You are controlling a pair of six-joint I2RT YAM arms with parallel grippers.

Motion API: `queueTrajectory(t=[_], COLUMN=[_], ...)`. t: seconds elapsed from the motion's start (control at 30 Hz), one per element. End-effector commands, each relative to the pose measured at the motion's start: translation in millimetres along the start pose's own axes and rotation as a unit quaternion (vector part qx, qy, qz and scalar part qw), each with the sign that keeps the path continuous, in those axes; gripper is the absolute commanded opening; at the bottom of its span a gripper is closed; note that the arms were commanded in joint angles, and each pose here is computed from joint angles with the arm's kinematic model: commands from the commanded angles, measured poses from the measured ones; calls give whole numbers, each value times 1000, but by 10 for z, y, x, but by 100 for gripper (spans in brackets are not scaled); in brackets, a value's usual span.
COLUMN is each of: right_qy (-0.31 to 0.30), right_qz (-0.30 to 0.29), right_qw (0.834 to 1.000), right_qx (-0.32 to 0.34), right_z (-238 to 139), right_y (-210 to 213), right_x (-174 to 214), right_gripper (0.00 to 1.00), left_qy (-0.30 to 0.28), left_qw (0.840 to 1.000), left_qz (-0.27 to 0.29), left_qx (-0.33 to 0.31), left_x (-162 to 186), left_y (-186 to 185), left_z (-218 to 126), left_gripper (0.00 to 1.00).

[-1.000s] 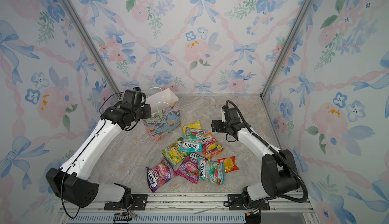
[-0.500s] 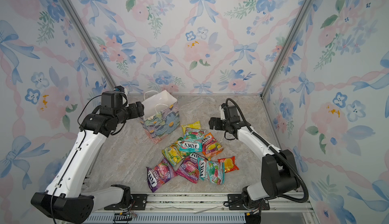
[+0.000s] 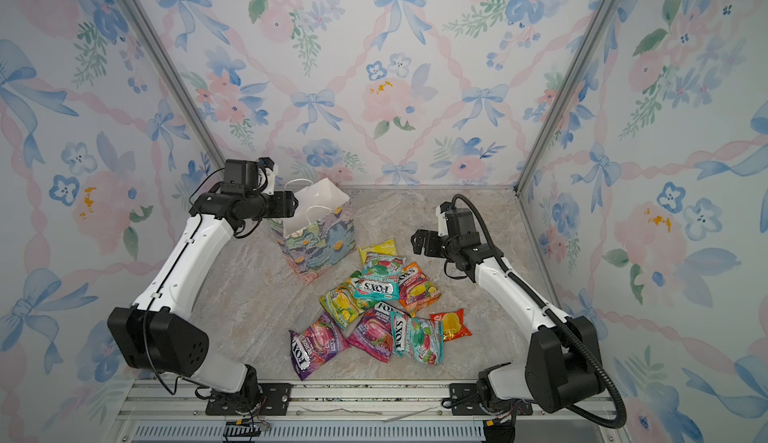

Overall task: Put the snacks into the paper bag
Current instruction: 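Hold the bag with the left gripper while the right lowers onto the teal packet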

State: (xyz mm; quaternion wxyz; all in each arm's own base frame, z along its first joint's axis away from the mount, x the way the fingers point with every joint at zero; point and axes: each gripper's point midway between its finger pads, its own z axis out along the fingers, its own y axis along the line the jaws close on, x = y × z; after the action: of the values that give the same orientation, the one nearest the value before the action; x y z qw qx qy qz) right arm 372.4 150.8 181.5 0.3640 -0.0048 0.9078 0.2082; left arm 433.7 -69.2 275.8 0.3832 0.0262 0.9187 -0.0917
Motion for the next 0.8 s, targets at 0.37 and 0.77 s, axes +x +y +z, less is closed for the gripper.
queueTrajectory(t=[0.37,0.77], right_qy=[-5,7], right_qz=[7,9], right_qw=[1000,1000], right_qx=[0,-7], right_z=[-123,-82], right_y=[43,94], right_x=[37,138], right_gripper=[100,97], left_qy=[29,24], left_qw=[997,996], left_qz=[27,28], left_qx=[66,78], left_x=[7,6], left_y=[-156,-198], left_z=[257,175], left_gripper=[44,8])
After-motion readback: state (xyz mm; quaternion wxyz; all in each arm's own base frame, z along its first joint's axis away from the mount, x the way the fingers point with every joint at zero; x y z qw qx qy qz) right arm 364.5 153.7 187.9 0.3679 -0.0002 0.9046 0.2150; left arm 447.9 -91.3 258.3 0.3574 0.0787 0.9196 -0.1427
